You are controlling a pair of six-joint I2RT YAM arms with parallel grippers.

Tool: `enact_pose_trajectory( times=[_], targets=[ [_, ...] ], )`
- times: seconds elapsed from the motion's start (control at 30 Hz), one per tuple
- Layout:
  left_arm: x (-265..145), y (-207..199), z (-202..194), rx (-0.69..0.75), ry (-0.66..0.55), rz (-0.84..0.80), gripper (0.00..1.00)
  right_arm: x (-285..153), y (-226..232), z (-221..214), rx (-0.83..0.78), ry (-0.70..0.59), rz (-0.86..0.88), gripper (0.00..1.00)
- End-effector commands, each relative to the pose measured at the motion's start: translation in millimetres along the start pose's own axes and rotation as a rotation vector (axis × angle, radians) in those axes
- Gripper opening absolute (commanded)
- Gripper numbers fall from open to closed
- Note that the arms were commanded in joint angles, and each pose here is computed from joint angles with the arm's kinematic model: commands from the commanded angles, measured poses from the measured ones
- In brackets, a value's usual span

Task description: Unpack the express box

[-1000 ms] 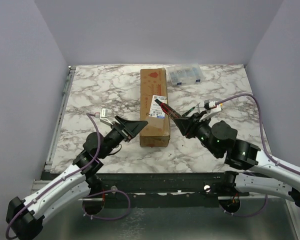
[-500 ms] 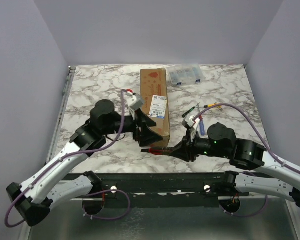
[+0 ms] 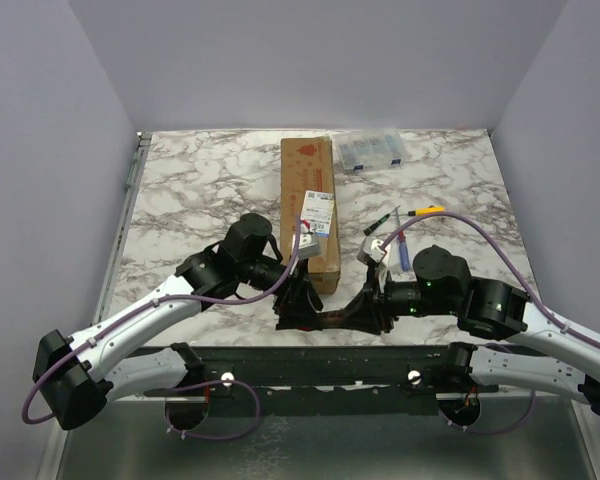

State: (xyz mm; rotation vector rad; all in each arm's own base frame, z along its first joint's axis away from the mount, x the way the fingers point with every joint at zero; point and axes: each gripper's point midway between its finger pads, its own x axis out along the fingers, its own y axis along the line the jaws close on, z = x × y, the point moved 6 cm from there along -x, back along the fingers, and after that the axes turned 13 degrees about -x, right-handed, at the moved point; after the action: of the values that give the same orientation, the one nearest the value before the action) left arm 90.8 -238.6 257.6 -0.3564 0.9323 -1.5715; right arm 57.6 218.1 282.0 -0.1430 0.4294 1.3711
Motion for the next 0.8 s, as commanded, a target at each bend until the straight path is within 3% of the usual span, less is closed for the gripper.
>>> enact_pose_trajectory(
  times=[0.0, 0.13, 0.27, 0.3, 0.33, 0.37, 0.4, 0.57, 0.77],
  targets=[
    [9, -1, -8, 0.020, 0.054, -0.047, 0.59, -6, 8, 14, -0.031, -0.067, 0.057, 0.01],
    [11, -3, -14, 0.033, 0.062, -0.056, 0.43, -13, 12, 21, -0.031, -0.107, 0.074, 0.00],
    [8, -9, -8, 0.086, 0.043, -0.063, 0.03, -17, 12, 30, -0.044, -0.132, 0.060, 0.01],
    [8, -9, -5, 0.100, 0.033, -0.057, 0.00, -17, 10, 32, -0.040, -0.134, 0.041, 0.15],
    [8, -10, -2, 0.115, 0.018, -0.050, 0.00, -16, 7, 34, -0.027, -0.143, 0.009, 0.41],
    [8, -11, 2, 0.123, -0.004, -0.040, 0.00, -16, 3, 38, -0.003, -0.165, -0.031, 0.58],
    [8, -11, 6, 0.130, -0.029, -0.032, 0.00, -15, -2, 44, 0.032, -0.204, -0.085, 0.66],
    [7, -24, 28, 0.163, -0.210, -0.066, 0.00, -12, 3, 66, 0.095, -0.425, -0.035, 0.82],
    [2, -40, 48, 0.177, -0.389, -0.122, 0.00, -11, -2, 75, 0.168, -0.590, -0.057, 0.88]
  ],
)
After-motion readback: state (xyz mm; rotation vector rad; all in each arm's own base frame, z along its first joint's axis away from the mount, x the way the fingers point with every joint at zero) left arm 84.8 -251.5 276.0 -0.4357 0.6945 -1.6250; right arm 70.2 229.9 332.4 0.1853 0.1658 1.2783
